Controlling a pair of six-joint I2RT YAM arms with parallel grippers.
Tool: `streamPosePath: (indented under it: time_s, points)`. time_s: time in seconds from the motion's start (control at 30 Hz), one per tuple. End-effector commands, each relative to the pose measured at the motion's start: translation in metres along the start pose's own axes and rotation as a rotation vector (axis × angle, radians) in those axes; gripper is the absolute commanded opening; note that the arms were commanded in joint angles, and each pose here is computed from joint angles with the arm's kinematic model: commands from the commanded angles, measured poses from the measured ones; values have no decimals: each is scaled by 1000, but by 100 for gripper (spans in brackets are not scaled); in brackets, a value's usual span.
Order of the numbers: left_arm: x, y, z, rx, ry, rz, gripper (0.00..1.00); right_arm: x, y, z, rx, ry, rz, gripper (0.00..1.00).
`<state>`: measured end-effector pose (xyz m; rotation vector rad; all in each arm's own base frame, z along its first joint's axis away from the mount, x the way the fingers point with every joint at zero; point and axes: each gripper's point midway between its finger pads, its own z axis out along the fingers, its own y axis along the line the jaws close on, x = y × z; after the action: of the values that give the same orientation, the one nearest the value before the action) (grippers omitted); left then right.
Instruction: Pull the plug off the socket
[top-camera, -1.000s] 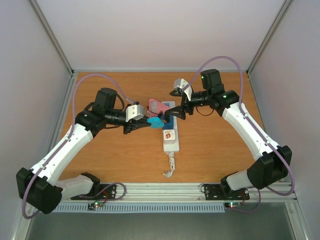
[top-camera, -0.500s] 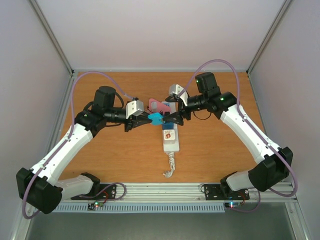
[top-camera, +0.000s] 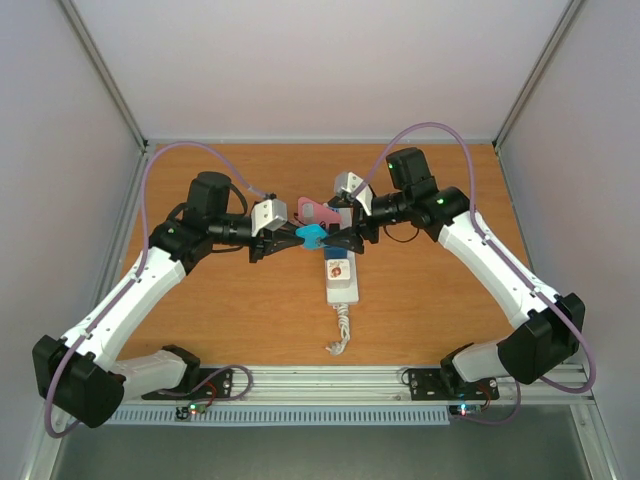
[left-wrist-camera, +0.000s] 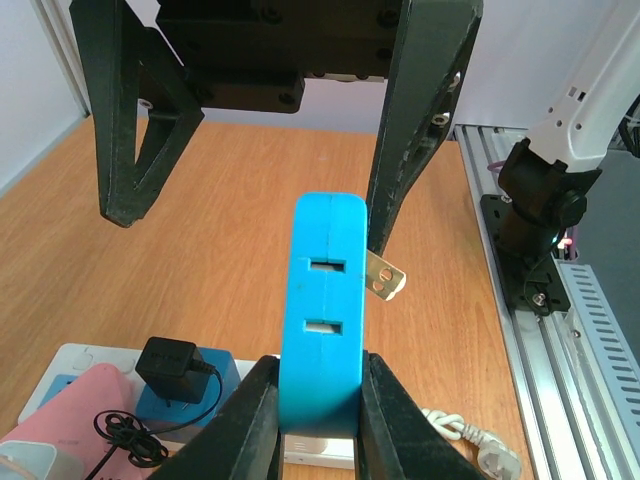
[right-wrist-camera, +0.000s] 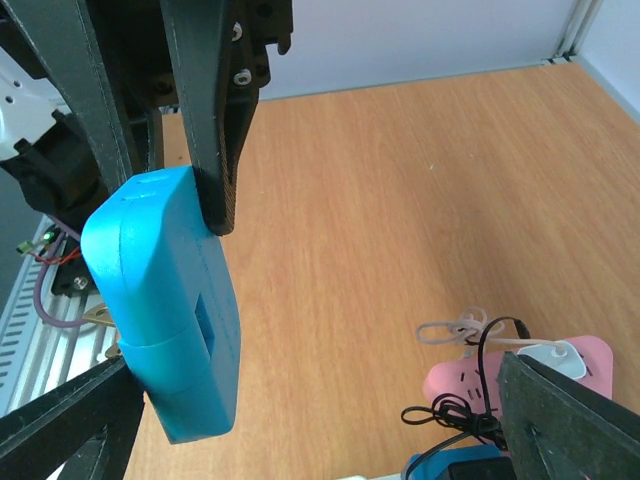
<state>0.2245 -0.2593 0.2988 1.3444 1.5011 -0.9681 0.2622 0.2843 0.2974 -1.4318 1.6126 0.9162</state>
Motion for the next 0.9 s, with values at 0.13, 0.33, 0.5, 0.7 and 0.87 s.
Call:
streamPosePath:
  time_s: [0.13,0.33,0.5,0.7,0.87]
  points:
    - [-29,-9,-2,49,-71,66,2,-5,-17,5,70,-18,25,95]
    - [-37,-14,0,74,-82,78,2,-4,-19,8,62,-20,30,92]
    - [-41,-19,2,95,-84,93,2,-3,-21,12,56,-25,36,91]
    - [-34,-14,4,64,-61,89,1,-7,-18,11,41,-35,25,91]
    - [-26,3,4,-4,-45,46,1,-14,-4,5,-7,-61,-5,95]
